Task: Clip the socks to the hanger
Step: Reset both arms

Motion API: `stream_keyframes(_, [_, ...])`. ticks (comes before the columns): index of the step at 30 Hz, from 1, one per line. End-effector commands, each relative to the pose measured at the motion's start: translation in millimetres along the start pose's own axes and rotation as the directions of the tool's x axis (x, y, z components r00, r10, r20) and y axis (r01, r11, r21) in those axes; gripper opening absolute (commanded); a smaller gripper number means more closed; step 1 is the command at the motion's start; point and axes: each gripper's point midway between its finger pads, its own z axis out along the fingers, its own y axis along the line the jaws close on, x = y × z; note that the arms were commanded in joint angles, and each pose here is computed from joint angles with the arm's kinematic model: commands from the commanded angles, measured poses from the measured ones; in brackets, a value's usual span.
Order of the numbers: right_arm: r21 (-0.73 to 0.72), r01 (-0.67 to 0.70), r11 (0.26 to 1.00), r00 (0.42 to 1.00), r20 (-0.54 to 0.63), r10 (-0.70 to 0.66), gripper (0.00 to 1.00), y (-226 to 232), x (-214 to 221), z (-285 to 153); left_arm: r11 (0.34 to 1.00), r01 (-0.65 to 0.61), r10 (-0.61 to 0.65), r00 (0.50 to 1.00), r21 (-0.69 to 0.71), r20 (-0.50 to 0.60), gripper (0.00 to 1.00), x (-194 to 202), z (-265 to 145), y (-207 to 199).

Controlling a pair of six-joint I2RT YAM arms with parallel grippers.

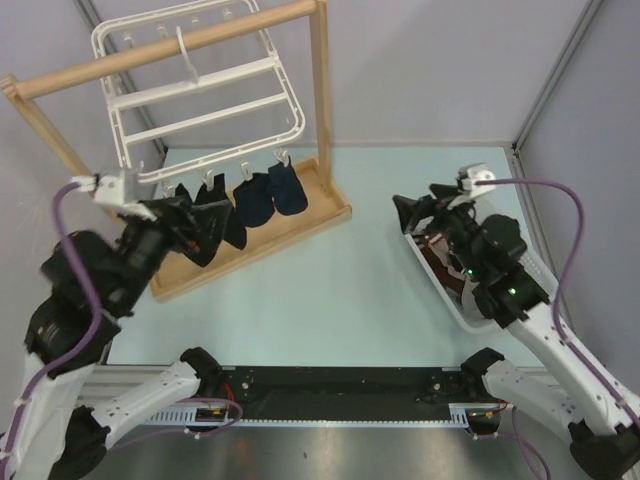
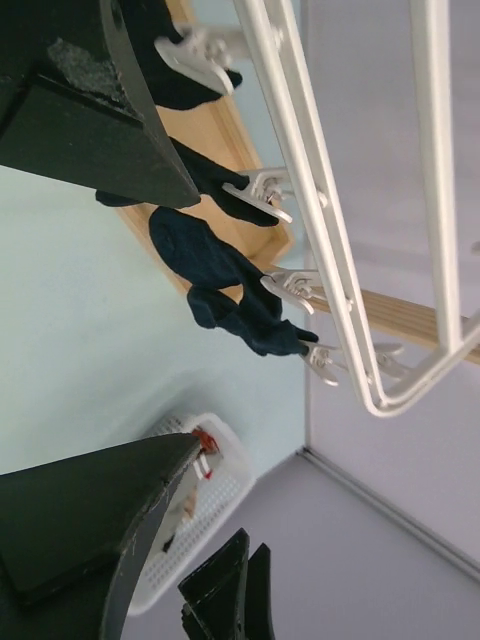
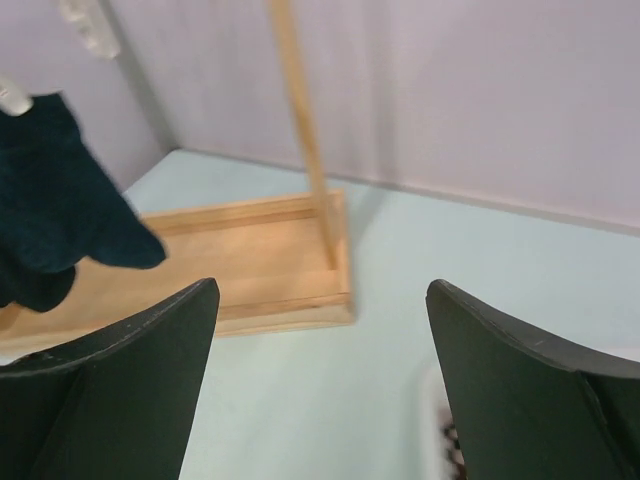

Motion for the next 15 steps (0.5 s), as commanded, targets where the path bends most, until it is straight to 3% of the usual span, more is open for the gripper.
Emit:
stream_keyframes(1, [0.238, 0.067, 0.969, 0.998, -0.007, -0.067, 0.94, -52, -22, -52, 0.996, 0.003, -0.015, 0.990, 0.087, 0.137, 1.00, -38, -49, -1])
stream_keyframes(6, [0.341, 0.085, 0.936, 0.993, 0.044, -0.106, 1.00, -70, -47, -101, 0.993, -0.013, -0.009, 0.983, 0.115, 0.186, 1.00, -39, -70, 3])
stream_keyframes(15, [0.436, 0.081, 0.896, 0.988, 0.081, -0.128, 1.00, -86, -59, -136, 0.995, 0.037, -0.062, 0.955, 0.091, 0.289, 1.00, -33, -99, 27])
